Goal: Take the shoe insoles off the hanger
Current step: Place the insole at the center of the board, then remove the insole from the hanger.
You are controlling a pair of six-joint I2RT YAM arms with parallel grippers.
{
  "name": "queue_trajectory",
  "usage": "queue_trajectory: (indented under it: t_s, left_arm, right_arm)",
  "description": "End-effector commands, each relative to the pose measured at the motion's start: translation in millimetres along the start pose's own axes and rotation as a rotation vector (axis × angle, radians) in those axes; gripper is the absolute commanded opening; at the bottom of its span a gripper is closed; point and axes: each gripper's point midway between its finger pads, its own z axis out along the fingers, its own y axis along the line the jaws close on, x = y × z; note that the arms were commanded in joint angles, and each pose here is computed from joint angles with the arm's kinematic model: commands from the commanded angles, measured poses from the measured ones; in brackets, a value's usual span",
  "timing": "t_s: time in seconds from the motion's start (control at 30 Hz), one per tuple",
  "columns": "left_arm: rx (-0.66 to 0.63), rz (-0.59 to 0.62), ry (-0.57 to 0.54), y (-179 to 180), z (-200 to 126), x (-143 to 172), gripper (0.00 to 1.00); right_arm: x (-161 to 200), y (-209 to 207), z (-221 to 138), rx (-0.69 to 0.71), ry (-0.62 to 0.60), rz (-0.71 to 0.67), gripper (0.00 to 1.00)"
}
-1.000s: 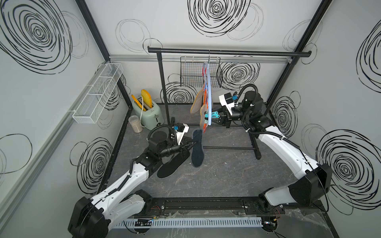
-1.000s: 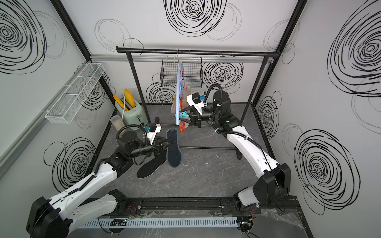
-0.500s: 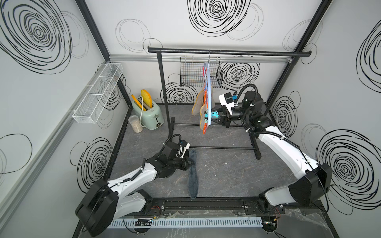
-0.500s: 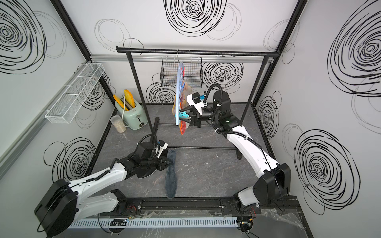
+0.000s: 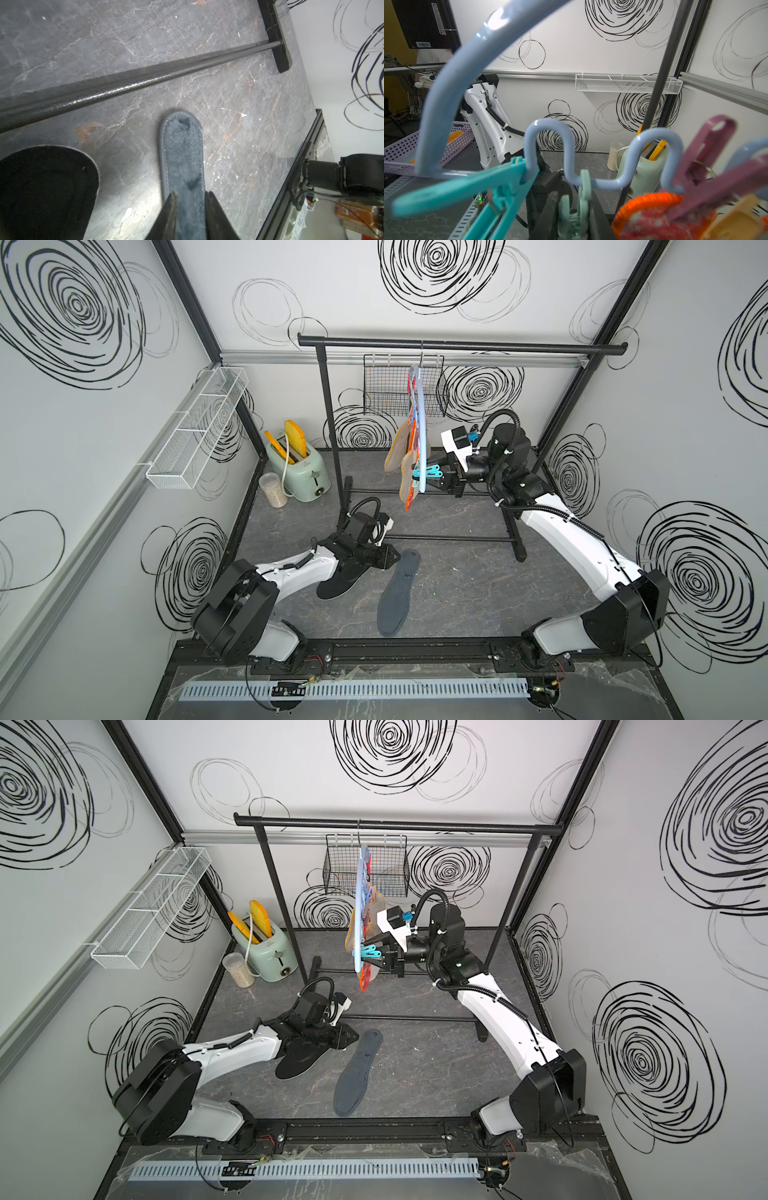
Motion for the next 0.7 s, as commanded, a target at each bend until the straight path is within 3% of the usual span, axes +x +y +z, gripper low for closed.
queue_trajectory:
  t_s: [0.0, 0.17, 0.23, 0.5, 0.67]
  left_arm:
    - [0.032, 0.025, -0.031, -7, 7, -15, 0.24]
    - [-0.003, 0.025, -0.073, -5, 2, -28, 0.25]
    - [-0.017, 0.031, -0.117, -6, -10, -35, 0.30]
    - [-0.006, 0.072, -0.391, -24, -94, -77, 0.55]
    - [0.066, 0.155, -0.500, -52, -128, -96, 0.60]
  right_arm:
    - [-8, 6, 0, -0.010, -0.014, -0.033, 0.22]
    - [-5, 5, 0, -0.002, -0.010, -0.025, 0.25]
    - [-5, 6, -1, 0.000, -0.011, -0.027, 0.28]
    - [-1, 5, -5, 0.052, -0.003, -0.034, 0.71]
    - [3, 4, -16, 0.116, 0.020, -0.043, 0.80]
